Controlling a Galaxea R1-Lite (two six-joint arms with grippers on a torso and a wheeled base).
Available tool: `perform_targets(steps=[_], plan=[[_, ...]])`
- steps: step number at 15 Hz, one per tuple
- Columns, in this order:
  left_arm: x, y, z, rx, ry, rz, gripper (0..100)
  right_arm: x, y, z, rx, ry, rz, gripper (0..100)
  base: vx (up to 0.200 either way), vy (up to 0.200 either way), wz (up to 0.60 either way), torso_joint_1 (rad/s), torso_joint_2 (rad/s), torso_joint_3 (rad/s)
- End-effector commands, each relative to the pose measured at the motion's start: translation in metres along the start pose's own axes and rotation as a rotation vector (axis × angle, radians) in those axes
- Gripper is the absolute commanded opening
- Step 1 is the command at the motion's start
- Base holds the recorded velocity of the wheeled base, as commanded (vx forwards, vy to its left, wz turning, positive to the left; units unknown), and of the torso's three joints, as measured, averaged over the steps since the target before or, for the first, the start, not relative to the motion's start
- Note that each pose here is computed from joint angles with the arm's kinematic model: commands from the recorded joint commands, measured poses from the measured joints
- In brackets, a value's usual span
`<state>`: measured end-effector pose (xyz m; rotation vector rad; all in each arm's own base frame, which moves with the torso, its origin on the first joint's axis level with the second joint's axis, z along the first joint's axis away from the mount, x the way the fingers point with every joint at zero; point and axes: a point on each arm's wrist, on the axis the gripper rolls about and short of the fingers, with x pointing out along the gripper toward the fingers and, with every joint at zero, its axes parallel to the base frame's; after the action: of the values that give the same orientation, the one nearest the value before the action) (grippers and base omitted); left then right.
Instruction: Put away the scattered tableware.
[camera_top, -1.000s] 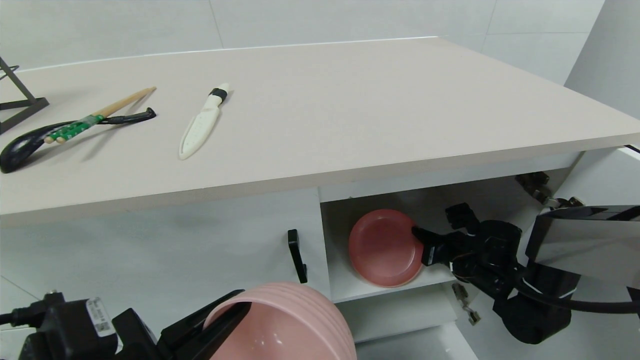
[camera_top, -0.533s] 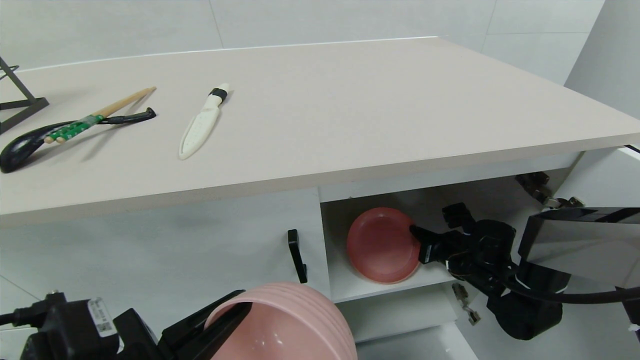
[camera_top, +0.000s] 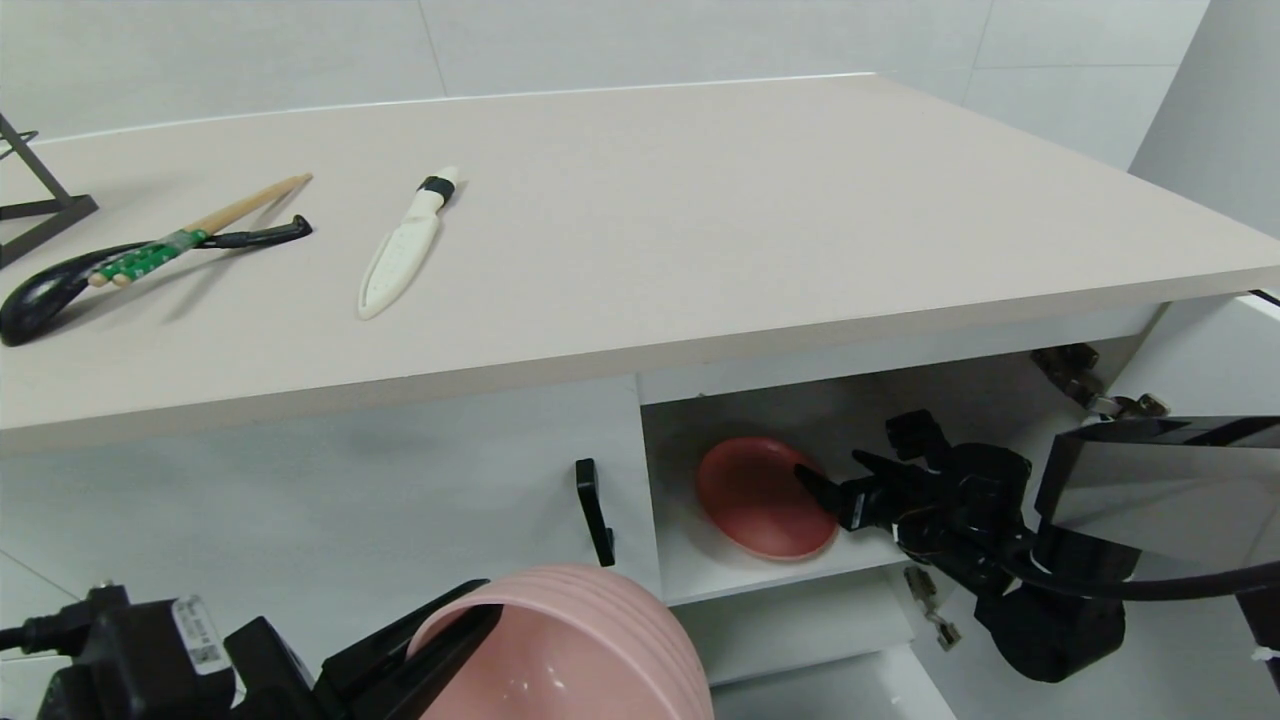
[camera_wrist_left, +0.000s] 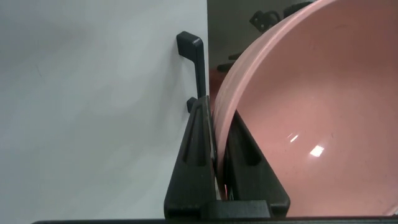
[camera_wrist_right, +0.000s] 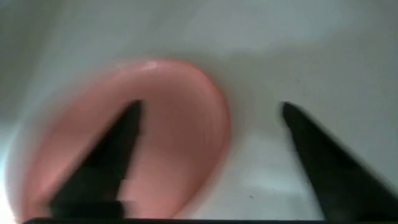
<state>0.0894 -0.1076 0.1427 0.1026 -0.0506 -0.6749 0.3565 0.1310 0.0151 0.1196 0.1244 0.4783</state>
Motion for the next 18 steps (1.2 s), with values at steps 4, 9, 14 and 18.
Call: perform_targets(steps=[4, 9, 14, 18], plan=[[-0.001, -0.001, 0.002, 0.094, -0.015, -0.01, 0, -0.043, 0.012, 0.042, -0.04, -0.043, 0.003, 100, 0.0, 0.0, 0.0, 0.0, 0.0, 0.0], [0.02, -0.015, 0.008, 0.18, -0.02, -0.067, 0, -0.118, 0.049, 0.066, -0.136, -0.023, 0.081, 100, 0.0, 0.0, 0.0, 0.0, 0.0, 0.0], [0.051, -0.031, -0.004, 0.251, 0.047, -0.106, 0, -0.152, 0.053, 0.071, -0.138, -0.021, 0.085, 100, 0.0, 0.0, 0.0, 0.0, 0.0, 0.0], [0.09, -0.045, -0.017, 0.267, 0.013, -0.059, 0, -0.169, 0.053, 0.069, -0.192, -0.002, 0.079, 100, 0.0, 0.0, 0.0, 0.0, 0.0, 0.0]])
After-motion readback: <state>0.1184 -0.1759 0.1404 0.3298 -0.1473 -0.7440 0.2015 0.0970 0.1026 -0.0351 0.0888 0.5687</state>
